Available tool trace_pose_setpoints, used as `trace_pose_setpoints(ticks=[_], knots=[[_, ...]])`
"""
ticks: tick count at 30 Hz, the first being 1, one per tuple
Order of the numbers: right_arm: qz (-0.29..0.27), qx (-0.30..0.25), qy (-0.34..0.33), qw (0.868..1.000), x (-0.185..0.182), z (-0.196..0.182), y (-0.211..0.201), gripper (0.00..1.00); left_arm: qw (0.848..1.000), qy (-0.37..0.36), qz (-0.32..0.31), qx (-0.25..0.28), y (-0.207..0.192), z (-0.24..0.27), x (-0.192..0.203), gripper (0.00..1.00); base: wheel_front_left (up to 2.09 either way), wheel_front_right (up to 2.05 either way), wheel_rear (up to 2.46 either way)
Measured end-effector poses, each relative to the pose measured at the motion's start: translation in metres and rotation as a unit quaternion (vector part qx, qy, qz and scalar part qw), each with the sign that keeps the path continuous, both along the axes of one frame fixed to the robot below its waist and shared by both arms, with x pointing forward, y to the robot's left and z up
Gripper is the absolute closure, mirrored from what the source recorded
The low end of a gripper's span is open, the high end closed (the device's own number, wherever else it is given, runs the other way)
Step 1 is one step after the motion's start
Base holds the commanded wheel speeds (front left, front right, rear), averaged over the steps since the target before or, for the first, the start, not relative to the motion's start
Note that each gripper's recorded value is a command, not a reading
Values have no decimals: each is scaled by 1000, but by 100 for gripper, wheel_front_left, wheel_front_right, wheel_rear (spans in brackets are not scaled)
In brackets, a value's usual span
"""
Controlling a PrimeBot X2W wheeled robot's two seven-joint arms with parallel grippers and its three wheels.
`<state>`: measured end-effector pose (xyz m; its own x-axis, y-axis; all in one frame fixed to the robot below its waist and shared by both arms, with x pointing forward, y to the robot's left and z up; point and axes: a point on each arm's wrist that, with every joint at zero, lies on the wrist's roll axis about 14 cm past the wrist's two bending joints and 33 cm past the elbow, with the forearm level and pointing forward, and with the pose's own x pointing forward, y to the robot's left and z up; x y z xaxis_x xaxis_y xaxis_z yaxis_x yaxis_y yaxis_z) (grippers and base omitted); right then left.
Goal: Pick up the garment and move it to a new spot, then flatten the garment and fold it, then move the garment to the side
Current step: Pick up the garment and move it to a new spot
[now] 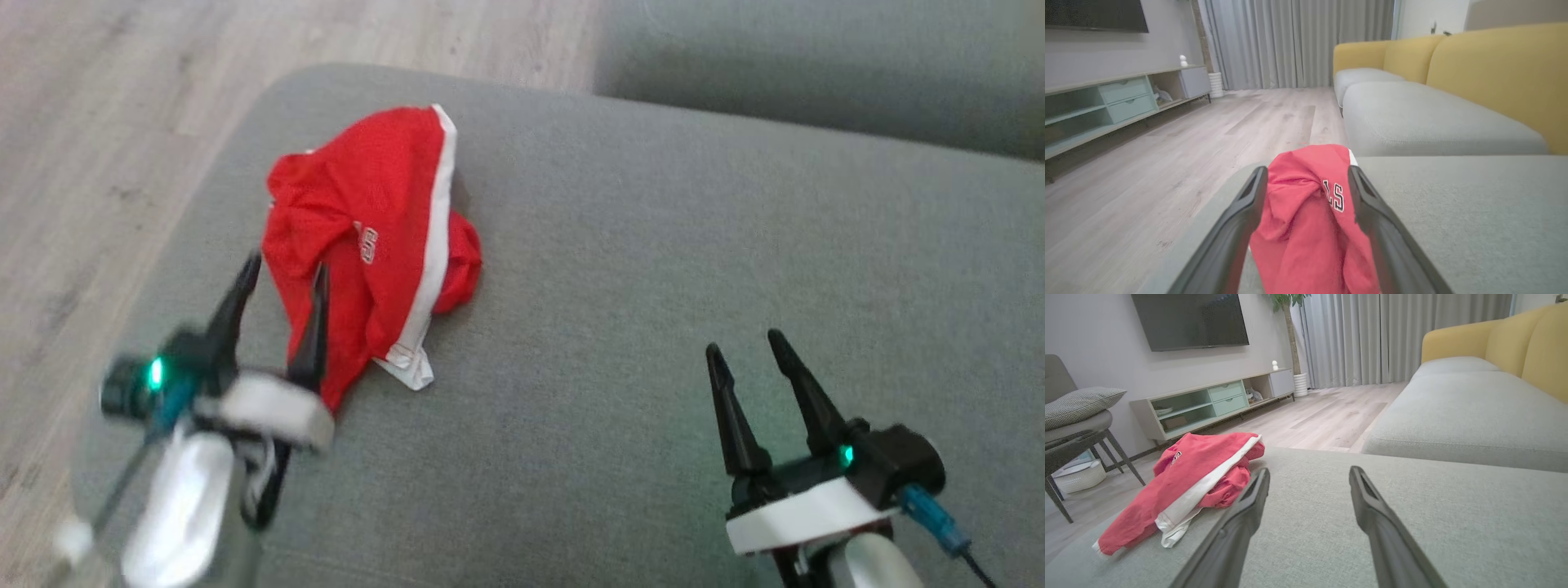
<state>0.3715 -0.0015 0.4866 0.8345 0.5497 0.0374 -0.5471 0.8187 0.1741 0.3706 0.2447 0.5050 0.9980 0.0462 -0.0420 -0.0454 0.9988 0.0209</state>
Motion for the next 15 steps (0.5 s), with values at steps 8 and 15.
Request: trace_pose_setpoints(ticks=[8, 15], knots=[[-30, 2, 10, 999, 21, -10, -17, 0, 989, 126, -62, 34, -9, -17, 71, 0, 0, 0, 0], [-62, -1, 23, 998, 29, -20, -38, 0, 970, 232, -63, 22, -2, -61, 91, 0, 0, 0, 0]])
